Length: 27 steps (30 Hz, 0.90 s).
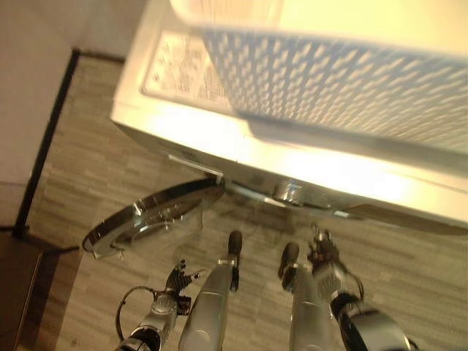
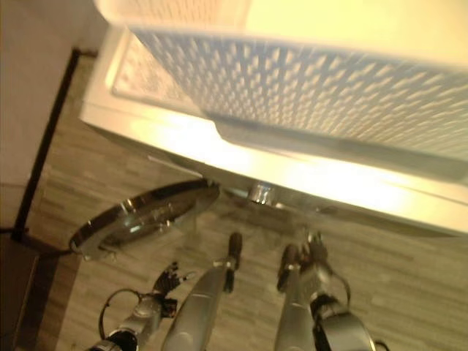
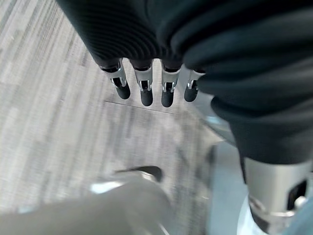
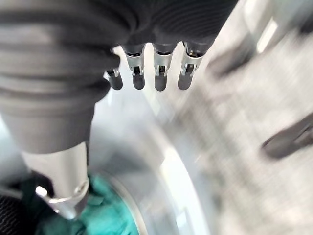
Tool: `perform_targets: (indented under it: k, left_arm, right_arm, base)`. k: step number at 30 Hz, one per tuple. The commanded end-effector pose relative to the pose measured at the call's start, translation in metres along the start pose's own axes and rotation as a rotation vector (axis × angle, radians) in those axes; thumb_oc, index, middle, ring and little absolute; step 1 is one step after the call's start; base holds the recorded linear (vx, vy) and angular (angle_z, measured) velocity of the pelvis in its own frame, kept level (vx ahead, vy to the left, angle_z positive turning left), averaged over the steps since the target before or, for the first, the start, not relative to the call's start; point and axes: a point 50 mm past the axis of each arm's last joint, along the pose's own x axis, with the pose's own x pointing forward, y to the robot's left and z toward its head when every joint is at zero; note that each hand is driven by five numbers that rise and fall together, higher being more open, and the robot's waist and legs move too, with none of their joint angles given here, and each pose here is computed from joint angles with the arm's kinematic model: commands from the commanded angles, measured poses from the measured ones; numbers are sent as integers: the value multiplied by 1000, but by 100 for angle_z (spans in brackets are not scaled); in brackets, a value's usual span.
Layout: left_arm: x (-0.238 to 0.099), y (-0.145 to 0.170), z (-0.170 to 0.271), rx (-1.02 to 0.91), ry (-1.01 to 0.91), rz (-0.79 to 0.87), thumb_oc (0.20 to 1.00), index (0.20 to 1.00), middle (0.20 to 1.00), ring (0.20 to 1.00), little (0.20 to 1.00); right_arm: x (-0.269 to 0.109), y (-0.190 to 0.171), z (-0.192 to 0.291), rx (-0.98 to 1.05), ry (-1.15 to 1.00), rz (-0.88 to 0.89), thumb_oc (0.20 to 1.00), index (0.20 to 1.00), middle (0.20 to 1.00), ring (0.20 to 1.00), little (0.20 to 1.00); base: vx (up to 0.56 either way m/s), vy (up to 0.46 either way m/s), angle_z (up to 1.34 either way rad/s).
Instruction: Grab the laundry basket,head to the washer,open it,put in the laundry and shut it.
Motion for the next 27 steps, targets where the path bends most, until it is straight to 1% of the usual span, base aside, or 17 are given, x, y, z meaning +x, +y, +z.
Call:
perform_targets:
  k: [1, 2, 3, 4, 5, 6, 7, 8, 11, 12, 13, 14, 16, 18, 21, 23, 27]
  left_arm:
    - [-2, -1, -15, 95, 61, -10, 1000, 1000, 1000, 1000, 1000]
    - [-9, 2, -33, 182, 101, 9, 1000, 1000, 1000, 1000, 1000]
    - [-9, 2, -33, 182, 101, 9, 1000, 1000, 1000, 1000, 1000]
    - [-13, 5, -41, 208, 124, -4, 1000, 1000, 1000, 1000, 1000]
    - [-16, 9, -47, 227, 136, -12, 1000, 1000, 1000, 1000, 1000]
    - [-18, 12, -52, 226, 151, -2, 1000, 1000, 1000, 1000, 1000]
    - [-24, 15, -66, 221, 212, -8, 1000, 1000, 1000, 1000, 1000]
    - [-24, 15, -66, 221, 211, -8, 1000, 1000, 1000, 1000, 1000]
    - [-31, 22, -80, 200, 274, 7, 1000, 1000, 1000, 1000, 1000]
    - [-32, 25, -83, 182, 283, 19, 1000, 1000, 1000, 1000, 1000]
    - [-32, 25, -83, 182, 284, 19, 1000, 1000, 1000, 1000, 1000]
    - [-32, 28, -83, 160, 282, 35, 1000, 1000, 1000, 1000, 1000]
    - [-31, 32, -80, 124, 275, 53, 1000, 1000, 1000, 1000, 1000]
    - [-31, 34, -80, 122, 279, 51, 1000, 1000, 1000, 1000, 1000]
    - [-32, 36, -82, 131, 284, 46, 1000, 1000, 1000, 1000, 1000]
    - [-32, 37, -81, 135, 275, 38, 1000, 1000, 1000, 1000, 1000]
    - [-30, 42, -74, 87, 243, 53, 1000, 1000, 1000, 1000, 1000]
  right_arm:
    - [2, 3, 13, -290, -50, 79, 1000, 1000, 1000, 1000, 1000]
    - [-10, 4, 13, -876, -187, 184, 1000, 1000, 1000, 1000, 1000]
    - [-10, 4, 13, -876, -186, 184, 1000, 1000, 1000, 1000, 1000]
    - [-16, -5, 2, -1040, -146, 263, 1000, 1000, 1000, 1000, 1000]
    - [-20, -17, -1, -1203, -138, 296, 1000, 1000, 1000, 1000, 1000]
    - [-23, -33, -9, -1197, -84, 264, 1000, 1000, 1000, 1000, 1000]
    - [-31, -66, -29, -1176, 62, 191, 1000, 1000, 1000, 1000, 1000]
    - [-31, -66, -29, -1176, 62, 191, 1000, 1000, 1000, 1000, 1000]
    - [-43, -102, -46, -1236, 206, 112, 1000, 1000, 1000, 1000, 1000]
    - [-47, -112, -49, -1217, 242, 80, 1000, 1000, 1000, 1000, 1000]
    - [-47, -112, -49, -1217, 243, 80, 1000, 1000, 1000, 1000, 1000]
    - [-51, -123, -51, -1186, 278, 39, 1000, 1000, 1000, 1000, 1000]
    - [-63, -159, -50, -1068, 379, -133, 1000, 1000, 1000, 1000, 1000]
    - [-65, -170, -44, -1020, 395, -185, 1000, 1000, 1000, 1000, 1000]
    - [-70, -183, -41, -1061, 448, -227, 1000, 1000, 1000, 1000, 1000]
    - [-78, -196, -41, -1032, 492, -279, 1000, 1000, 1000, 1000, 1000]
    - [-78, -195, -41, -992, 486, -271, 1000, 1000, 1000, 1000, 1000]
  base:
    - [50, -62, 8]
    - [31, -39, 5]
    - [43, -78, -13]
    - [41, -108, -30]
    - [57, -143, -28]
    - [82, -179, -5]
    - [63, -114, 11]
    - [66, -116, 19]
    - [57, -94, 18]
    - [28, -67, -1]
    - [-5, -71, 9]
    - [-35, -91, 9]
    - [-84, -34, 39]
    - [-99, 61, 51]
    - [-114, 88, 0]
    - [-58, 166, 20]
    - [-56, 196, 37]
